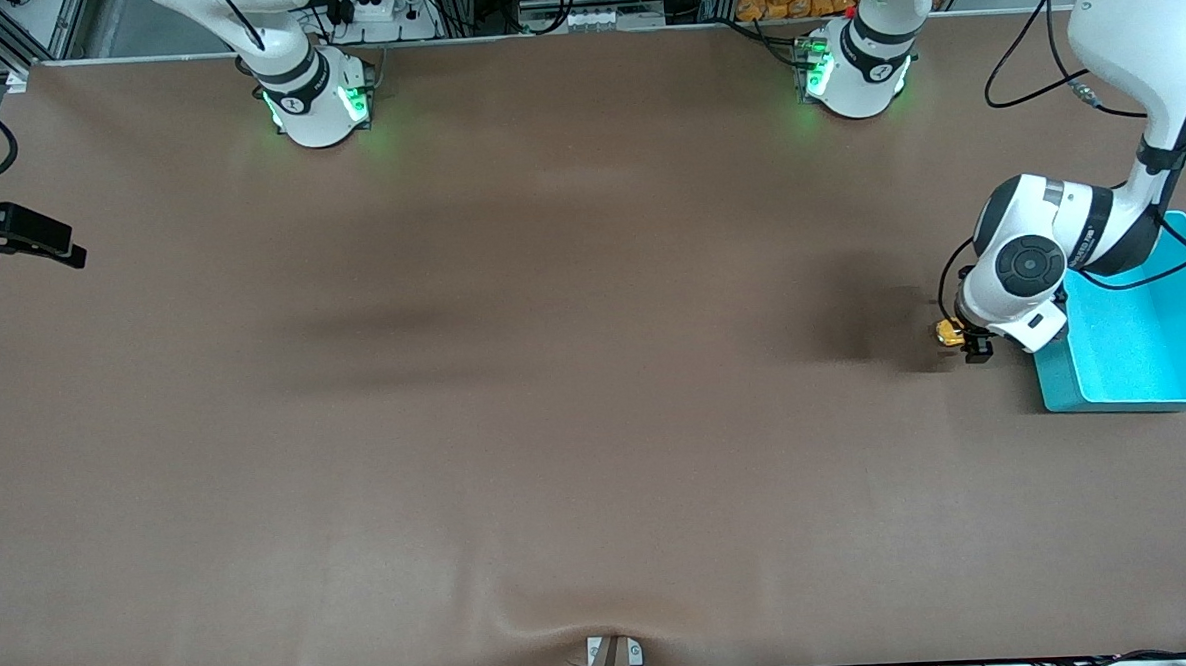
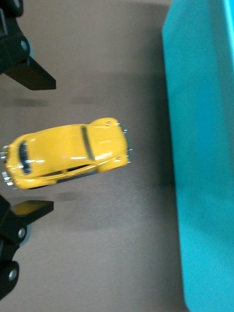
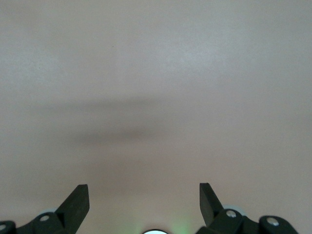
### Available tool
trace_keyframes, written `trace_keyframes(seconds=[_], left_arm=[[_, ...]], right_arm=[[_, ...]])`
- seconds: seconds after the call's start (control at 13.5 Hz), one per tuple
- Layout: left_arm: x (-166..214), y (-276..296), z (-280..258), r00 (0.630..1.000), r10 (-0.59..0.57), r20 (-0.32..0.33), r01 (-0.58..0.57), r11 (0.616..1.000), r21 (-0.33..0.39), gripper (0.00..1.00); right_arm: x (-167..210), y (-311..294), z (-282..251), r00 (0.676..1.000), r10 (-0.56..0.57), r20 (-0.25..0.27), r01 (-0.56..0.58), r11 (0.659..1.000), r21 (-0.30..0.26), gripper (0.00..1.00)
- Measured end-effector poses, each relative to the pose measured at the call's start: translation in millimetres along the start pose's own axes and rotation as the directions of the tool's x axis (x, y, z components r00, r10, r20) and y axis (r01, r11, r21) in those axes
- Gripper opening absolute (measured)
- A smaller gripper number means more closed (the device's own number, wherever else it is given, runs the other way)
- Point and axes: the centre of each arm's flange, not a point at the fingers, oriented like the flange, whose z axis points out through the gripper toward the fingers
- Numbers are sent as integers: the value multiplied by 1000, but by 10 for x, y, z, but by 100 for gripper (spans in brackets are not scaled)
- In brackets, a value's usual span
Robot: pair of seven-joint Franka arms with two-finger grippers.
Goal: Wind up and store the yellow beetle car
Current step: 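Close the left gripper on the yellow car, then lift the car with the left gripper over the cyan box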
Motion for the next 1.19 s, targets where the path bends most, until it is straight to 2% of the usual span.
trace_keyframes(seconds=[0.45, 0.59, 0.74, 0.82, 1.04, 1.19], left_arm=[[59, -33, 175, 1000, 0, 4, 0, 1000, 26, 100], [60, -21, 166, 1000, 0, 4, 0, 1000, 21, 81], [72, 24, 118, 1000, 1, 1, -1, 1000, 7, 56], [66, 46, 90, 1000, 3, -1, -3, 1000, 0, 48], [-23, 161, -89, 1000, 19, -1, -19, 999, -41, 48], [-152, 309, -428, 1000, 22, 8, -21, 996, -89, 48]], right_arm=[[5, 25, 7, 1000, 5, 0, -5, 1000, 0, 100], [8, 25, 10, 1000, 5, 1, -5, 1000, 0, 100], [9, 27, 12, 1000, 5, 1, -5, 1000, 0, 100], [9, 29, 12, 1000, 5, 1, -5, 1000, 0, 100], [9, 36, 13, 1000, 7, 2, -7, 1000, 0, 100], [9, 36, 13, 1000, 7, 2, -7, 1000, 0, 100]])
